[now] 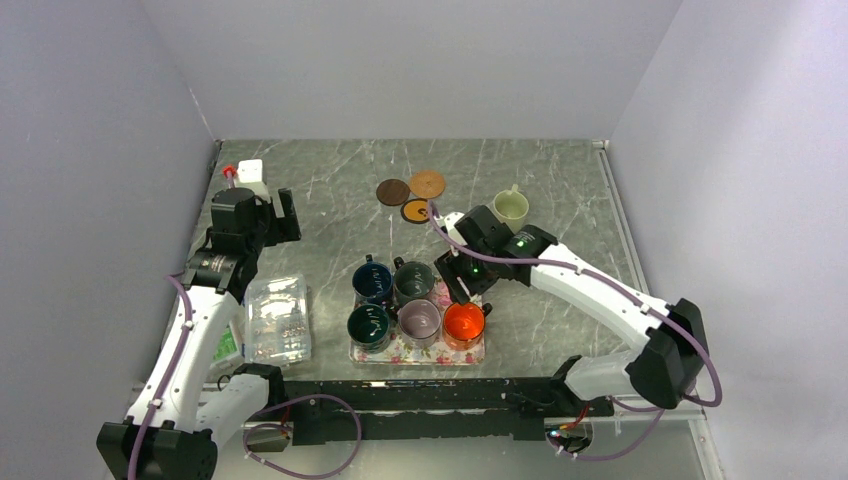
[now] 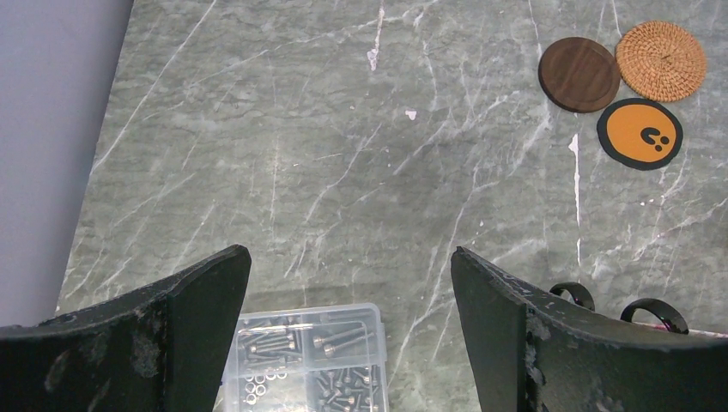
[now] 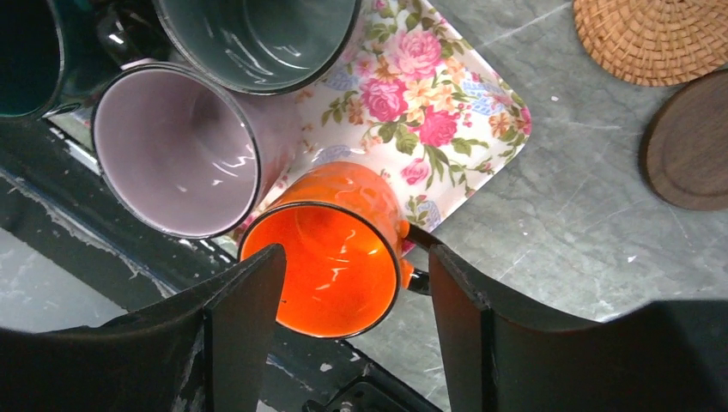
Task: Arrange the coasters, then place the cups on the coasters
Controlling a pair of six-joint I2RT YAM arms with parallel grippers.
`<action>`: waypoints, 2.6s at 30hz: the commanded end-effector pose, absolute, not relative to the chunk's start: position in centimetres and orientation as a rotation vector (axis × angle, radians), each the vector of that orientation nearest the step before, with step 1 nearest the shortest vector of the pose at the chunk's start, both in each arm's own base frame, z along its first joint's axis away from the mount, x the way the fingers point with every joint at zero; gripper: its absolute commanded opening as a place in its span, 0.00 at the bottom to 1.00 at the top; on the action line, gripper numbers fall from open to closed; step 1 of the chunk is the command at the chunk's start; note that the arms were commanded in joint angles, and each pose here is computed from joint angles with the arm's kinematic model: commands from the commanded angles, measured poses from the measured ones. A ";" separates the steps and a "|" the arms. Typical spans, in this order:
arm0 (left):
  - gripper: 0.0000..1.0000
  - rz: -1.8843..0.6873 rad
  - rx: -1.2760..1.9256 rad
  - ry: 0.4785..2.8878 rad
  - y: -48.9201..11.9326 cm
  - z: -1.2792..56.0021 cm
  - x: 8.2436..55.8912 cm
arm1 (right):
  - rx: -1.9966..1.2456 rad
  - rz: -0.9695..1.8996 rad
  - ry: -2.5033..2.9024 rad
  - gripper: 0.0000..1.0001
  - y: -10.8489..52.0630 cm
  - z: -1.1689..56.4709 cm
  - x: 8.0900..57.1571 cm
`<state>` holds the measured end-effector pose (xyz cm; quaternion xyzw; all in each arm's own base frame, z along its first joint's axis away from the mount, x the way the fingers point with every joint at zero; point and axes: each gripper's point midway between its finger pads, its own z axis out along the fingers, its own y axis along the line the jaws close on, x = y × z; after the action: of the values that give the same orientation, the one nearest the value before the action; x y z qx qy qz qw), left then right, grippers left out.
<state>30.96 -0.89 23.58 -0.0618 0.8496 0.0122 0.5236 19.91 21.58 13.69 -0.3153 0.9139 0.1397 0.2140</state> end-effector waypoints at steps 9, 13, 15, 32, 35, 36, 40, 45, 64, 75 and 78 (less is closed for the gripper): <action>0.94 0.005 -0.136 2.011 -1.3 24.1 30.9 | -0.962 0.377 2.595 0.64 21.7 11.8 17.8; 0.94 0.006 -0.137 2.010 -1.3 24.1 30.9 | -0.983 0.333 2.596 0.66 21.7 11.3 18.4; 0.94 0.007 -0.137 2.010 -1.3 24.1 30.9 | -0.994 0.306 2.596 0.66 21.6 11.0 18.8; 0.94 0.005 -0.135 2.017 -1.5 23.9 30.9 | -0.995 0.239 2.607 0.35 21.5 10.0 19.6; 0.94 -0.005 -0.133 2.019 -1.6 23.9 31.0 | -0.958 0.208 2.589 0.29 21.1 10.2 20.0; 0.94 -0.006 -0.131 2.022 -1.7 23.8 31.0 | -0.952 0.210 2.587 0.27 21.1 10.2 20.0; 0.94 -0.008 -0.128 2.024 -1.8 23.7 31.0 | -0.952 0.218 2.610 0.17 21.0 9.5 19.6; 0.94 -0.008 -0.128 2.025 -1.8 23.7 31.0 | -0.886 0.154 2.670 0.11 20.1 9.1 19.3; 0.94 -0.013 -0.121 2.047 -2.1 23.0 31.3 | -0.159 -0.007 2.820 0.24 16.7 9.4 17.4; 0.94 -0.003 -0.124 2.051 -2.0 23.0 31.2 | -0.361 -0.032 2.745 0.38 17.6 8.2 19.9; 0.94 0.000 -0.124 2.052 -1.9 23.0 31.2 | -0.379 -0.036 2.744 0.35 17.7 7.8 20.1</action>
<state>31.07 -1.65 23.02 -0.0525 0.8556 0.0045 0.5150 18.86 17.63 8.04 -0.1190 0.9797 -0.0052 0.1610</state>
